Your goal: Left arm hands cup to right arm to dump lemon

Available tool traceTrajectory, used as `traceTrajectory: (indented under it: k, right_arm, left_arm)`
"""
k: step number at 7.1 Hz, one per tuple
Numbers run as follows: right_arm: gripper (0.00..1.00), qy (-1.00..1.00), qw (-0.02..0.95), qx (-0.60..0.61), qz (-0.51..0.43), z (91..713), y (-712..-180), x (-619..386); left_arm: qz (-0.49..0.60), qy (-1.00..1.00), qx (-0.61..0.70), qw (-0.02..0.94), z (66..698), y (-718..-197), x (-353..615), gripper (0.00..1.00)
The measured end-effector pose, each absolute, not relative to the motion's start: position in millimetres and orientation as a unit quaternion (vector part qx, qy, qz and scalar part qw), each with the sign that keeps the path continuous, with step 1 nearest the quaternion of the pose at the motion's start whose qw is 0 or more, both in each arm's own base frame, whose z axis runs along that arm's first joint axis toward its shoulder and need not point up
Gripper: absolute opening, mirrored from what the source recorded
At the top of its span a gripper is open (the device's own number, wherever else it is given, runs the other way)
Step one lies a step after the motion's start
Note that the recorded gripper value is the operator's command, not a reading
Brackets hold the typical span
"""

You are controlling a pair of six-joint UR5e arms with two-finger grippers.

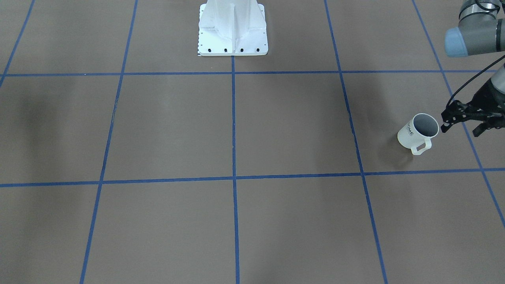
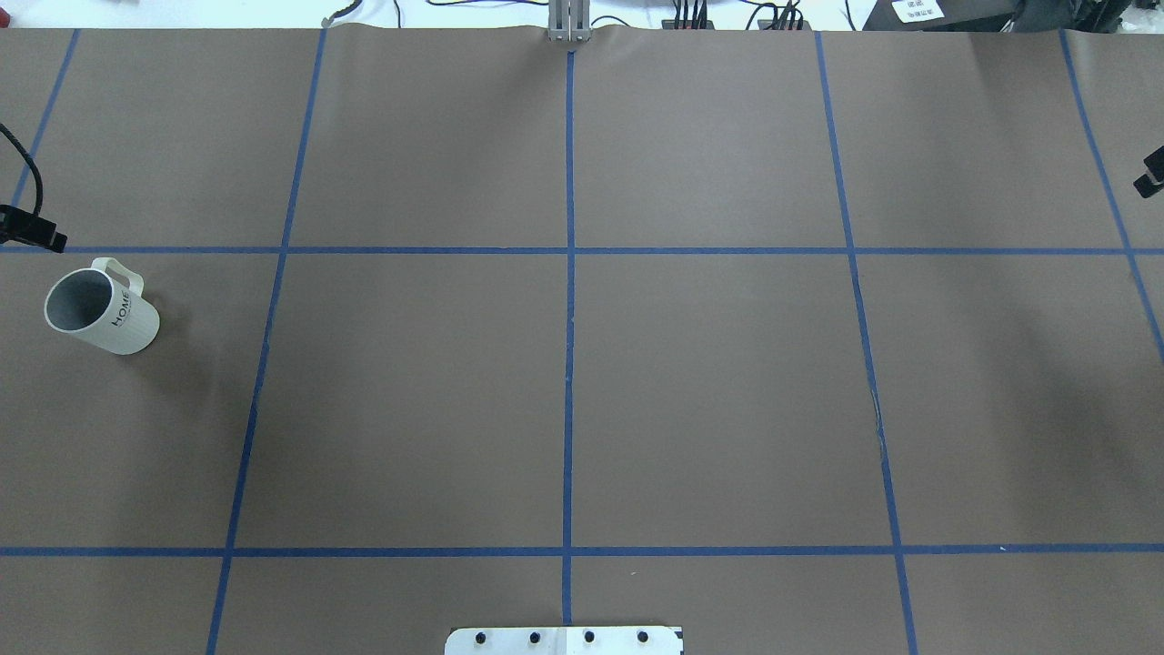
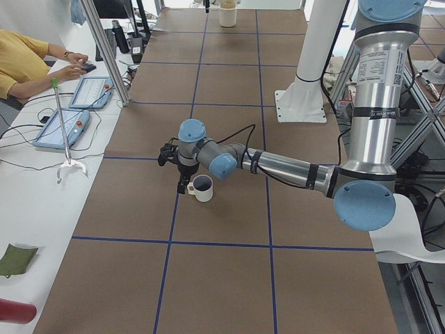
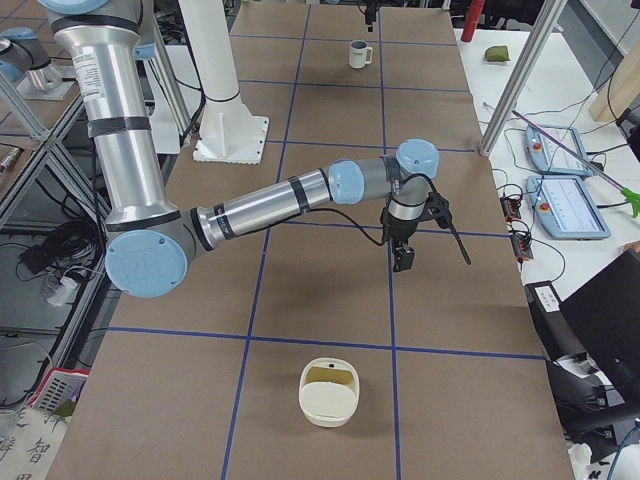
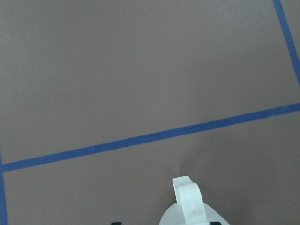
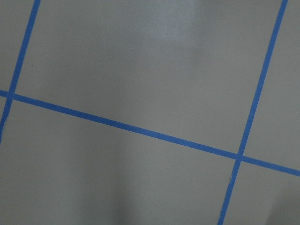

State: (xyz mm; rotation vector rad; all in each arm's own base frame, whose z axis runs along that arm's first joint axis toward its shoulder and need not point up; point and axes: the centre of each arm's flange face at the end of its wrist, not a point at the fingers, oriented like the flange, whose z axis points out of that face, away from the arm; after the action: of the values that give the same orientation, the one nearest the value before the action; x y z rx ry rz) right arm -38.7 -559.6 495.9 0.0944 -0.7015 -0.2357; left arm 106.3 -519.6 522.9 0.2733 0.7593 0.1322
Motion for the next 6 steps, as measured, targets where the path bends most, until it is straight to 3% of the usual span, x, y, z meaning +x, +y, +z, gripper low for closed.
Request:
traceTrajectory:
  k: [2, 4, 6]
  right_arm:
    - [1.00, -0.342, 0.932, 0.041, -0.112, 499, -557, -38]
    - [1.00, -0.341, 0.934, 0.027, -0.107, 508, -553, -37]
    - [1.00, -0.338, 0.935, 0.018, -0.105, 519, -545, -35]
  left_arm:
    - [0.101, 0.336, 0.137, 0.926, 515, -516, 39, 1.00]
    - [0.096, 0.318, 0.120, 0.936, 556, -490, -48, 1.00]
    - [0.075, 0.328, 0.083, 0.938, 600, -449, -72, 1.00]
